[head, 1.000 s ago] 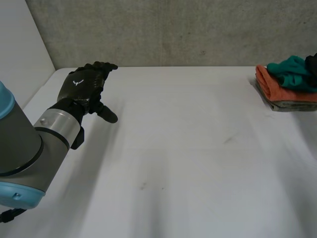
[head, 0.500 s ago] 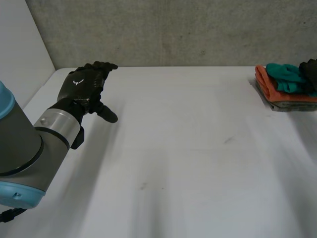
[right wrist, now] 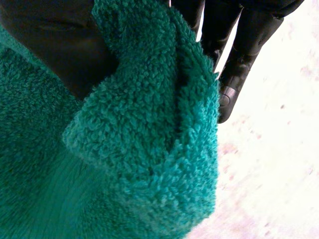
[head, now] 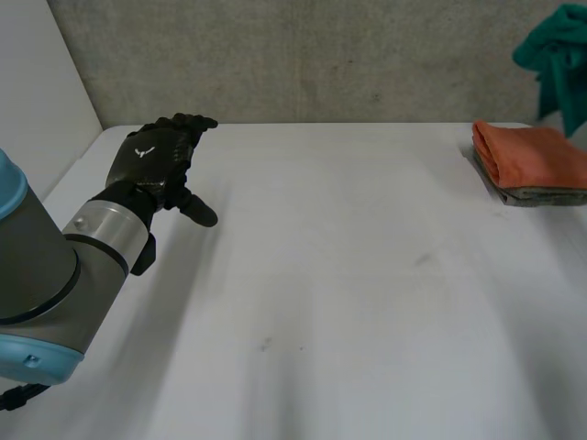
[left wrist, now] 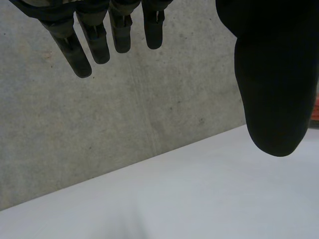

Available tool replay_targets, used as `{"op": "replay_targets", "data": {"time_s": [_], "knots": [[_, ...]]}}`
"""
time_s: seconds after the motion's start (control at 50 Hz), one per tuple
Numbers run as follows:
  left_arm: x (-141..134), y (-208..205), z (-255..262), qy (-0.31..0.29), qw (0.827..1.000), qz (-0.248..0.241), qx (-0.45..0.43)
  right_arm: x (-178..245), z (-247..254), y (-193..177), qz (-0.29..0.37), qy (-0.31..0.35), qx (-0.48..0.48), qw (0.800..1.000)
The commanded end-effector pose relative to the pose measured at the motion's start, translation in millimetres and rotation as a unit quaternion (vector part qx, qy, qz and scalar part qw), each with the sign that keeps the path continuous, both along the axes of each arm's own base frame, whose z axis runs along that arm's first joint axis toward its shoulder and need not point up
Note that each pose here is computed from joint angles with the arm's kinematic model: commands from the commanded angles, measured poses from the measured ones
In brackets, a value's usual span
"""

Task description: Fold the laundry.

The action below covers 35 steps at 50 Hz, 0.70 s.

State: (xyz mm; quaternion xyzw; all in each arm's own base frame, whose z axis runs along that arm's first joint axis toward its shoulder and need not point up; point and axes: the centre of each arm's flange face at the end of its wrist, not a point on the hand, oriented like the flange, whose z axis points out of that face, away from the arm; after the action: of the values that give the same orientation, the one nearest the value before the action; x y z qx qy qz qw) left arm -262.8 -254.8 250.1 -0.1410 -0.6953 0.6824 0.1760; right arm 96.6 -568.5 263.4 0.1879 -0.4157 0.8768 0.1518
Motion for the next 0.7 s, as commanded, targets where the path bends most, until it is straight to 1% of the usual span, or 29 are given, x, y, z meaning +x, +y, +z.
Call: {"op": "replay_targets", "data": {"time_s": [0.02, 0.04, 0.1, 0.28, 0.4, 0.5, 0.64, 0.7], "knots": [[-0.1, -0.2, -1.8, -0.001, 1.0, 0.0, 0.003, 0.6, -59.5, 3.8, 0.016, -0.033, 0.114, 0.993], [-0.1, -0.3, -1.7, -0.001, 1.0, 0.0, 0.002, 1.3, -69.8, 4.7, 0.018, -0.034, 0.131, 0.991], [-0.5, -1.1, -4.8, -0.003, 1.0, 0.0, 0.006, 1.3, -78.4, 5.0, 0.017, -0.034, 0.142, 0.989], [-1.0, -2.1, -7.6, -0.004, 1.0, 0.0, 0.01, 2.1, -51.3, 7.8, 0.016, -0.032, 0.12, 0.992], [-0.6, -2.7, -7.1, -0.004, 1.0, 0.001, 0.009, 4.3, -35.4, 13.3, 0.018, -0.032, 0.126, 0.991], [-1.0, -2.1, -7.6, -0.004, 1.0, 0.0, 0.01, 6.3, 2.4, 31.0, 0.017, -0.033, 0.147, 0.988], [-0.6, -2.5, -7.6, -0.004, 1.0, 0.001, 0.01, 13.7, 37.8, 60.3, 0.023, -0.022, 0.193, 0.981], [-0.4, -2.4, -7.0, -0.004, 1.0, 0.002, 0.009, 31.5, 47.9, 79.6, 0.051, -0.009, 0.224, 0.973]]}}
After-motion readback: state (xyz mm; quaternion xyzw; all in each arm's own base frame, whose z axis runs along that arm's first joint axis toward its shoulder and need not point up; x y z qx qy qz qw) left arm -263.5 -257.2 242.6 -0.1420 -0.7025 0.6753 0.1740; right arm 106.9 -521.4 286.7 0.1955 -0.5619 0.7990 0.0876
